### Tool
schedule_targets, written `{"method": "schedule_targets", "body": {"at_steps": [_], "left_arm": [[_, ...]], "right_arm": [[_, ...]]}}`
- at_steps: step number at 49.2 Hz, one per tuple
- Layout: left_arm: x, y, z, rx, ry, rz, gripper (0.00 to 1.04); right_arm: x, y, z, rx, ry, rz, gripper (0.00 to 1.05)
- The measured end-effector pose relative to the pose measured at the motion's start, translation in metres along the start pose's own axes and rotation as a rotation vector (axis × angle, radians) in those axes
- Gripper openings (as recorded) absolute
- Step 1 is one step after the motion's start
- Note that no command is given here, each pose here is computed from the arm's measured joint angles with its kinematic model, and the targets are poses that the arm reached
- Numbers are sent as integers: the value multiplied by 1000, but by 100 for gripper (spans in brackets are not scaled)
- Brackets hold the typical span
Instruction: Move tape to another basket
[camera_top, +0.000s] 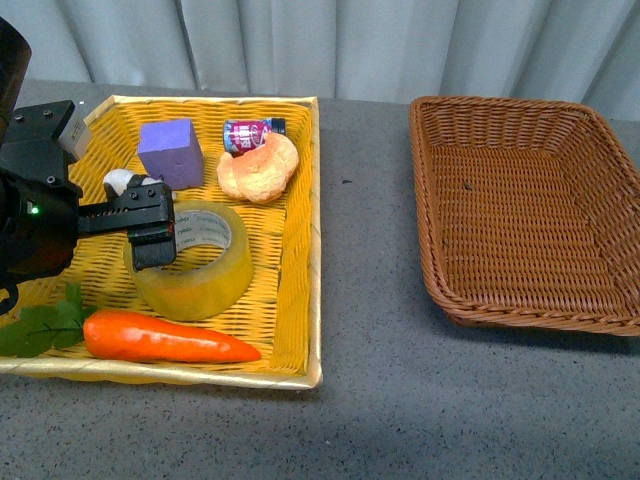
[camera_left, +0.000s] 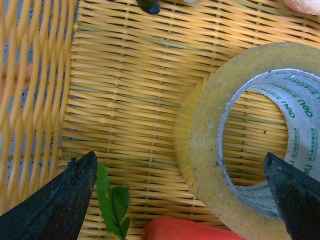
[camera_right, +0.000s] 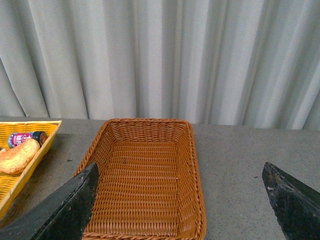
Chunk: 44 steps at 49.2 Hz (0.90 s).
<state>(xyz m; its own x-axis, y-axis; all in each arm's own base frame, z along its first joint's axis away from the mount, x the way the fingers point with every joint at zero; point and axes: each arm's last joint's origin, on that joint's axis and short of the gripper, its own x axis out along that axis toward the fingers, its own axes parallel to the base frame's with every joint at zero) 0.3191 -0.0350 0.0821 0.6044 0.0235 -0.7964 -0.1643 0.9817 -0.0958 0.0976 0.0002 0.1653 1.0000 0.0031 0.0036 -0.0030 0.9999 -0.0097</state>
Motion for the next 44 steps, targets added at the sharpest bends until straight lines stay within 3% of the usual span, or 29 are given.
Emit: {"method": "schedule_targets", "body": {"at_steps": [13, 22, 34, 37, 44], "left_arm": [[5, -3, 6, -40, 22, -3, 98], [7, -5, 3, -37, 38, 7, 61], [8, -10, 3, -48, 41, -10, 21], [8, -10, 3, -46, 42, -16, 15], [7, -11, 3, -56, 52, -25, 14]], "right_arm": [[0, 0, 0, 0, 0, 0, 96], [0, 0, 0, 0, 0, 0, 96], [0, 0, 0, 0, 0, 0, 96], [0, 0, 0, 0, 0, 0, 96], [0, 0, 0, 0, 0, 0, 96]]}}
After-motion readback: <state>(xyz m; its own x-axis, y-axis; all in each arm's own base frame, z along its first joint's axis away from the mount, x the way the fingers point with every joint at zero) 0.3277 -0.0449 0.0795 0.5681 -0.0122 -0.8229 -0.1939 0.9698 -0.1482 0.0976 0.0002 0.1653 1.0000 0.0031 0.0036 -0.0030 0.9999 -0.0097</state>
